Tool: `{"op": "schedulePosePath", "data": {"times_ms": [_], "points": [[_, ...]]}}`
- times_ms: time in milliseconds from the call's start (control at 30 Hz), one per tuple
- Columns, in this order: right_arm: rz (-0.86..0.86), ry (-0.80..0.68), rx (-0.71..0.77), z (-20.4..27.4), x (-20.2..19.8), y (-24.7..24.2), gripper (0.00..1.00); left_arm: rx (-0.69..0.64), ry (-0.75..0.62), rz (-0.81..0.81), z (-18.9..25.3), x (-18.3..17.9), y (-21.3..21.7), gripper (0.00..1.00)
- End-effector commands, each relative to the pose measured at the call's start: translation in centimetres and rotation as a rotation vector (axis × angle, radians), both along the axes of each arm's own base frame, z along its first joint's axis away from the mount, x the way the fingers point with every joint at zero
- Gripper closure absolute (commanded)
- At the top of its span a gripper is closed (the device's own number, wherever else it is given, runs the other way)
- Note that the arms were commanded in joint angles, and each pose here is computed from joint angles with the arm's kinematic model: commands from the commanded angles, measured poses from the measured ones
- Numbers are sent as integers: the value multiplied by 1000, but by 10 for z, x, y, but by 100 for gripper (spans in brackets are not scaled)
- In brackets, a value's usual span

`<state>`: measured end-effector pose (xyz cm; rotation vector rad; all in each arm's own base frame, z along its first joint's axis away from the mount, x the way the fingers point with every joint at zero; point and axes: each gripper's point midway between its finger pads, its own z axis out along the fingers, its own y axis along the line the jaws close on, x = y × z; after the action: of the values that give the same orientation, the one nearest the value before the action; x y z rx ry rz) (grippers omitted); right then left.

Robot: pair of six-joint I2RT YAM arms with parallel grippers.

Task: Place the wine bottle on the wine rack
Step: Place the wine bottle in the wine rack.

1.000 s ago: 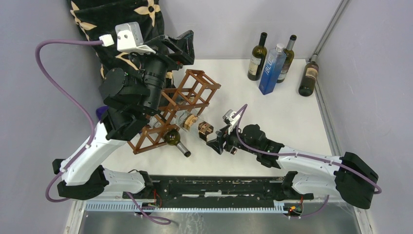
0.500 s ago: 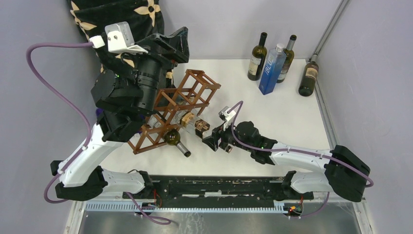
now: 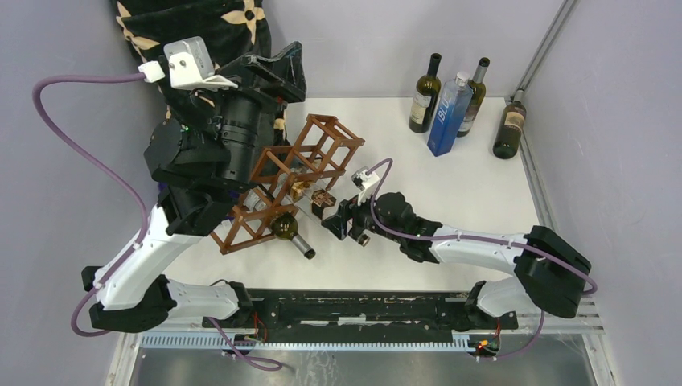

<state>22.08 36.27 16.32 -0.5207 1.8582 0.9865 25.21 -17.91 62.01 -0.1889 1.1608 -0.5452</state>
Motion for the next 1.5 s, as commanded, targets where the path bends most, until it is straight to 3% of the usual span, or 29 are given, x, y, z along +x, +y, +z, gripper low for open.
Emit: {"op": "schedulePosePath", "data": {"times_ms": [0, 700, 1133, 1233, 1300, 1467], "points": [[-63, -171, 355, 123, 26, 23, 100, -36, -40, 50, 16, -9, 26, 0], [-144, -107, 358, 103, 56, 55, 94, -21, -50, 82, 17, -9, 31, 0], [-184, -89, 371, 102, 72, 80, 85, -24, -55, 92, 18, -11, 36, 0], [-178, -99, 356, 102, 77, 88, 68, -27, -57, 92, 20, -12, 38, 0], [-172, -96, 345, 99, 78, 92, 64, -30, -59, 91, 20, -12, 39, 0], [-152, -101, 317, 91, 75, 93, 42, -35, -62, 86, 21, -14, 40, 0]]}}
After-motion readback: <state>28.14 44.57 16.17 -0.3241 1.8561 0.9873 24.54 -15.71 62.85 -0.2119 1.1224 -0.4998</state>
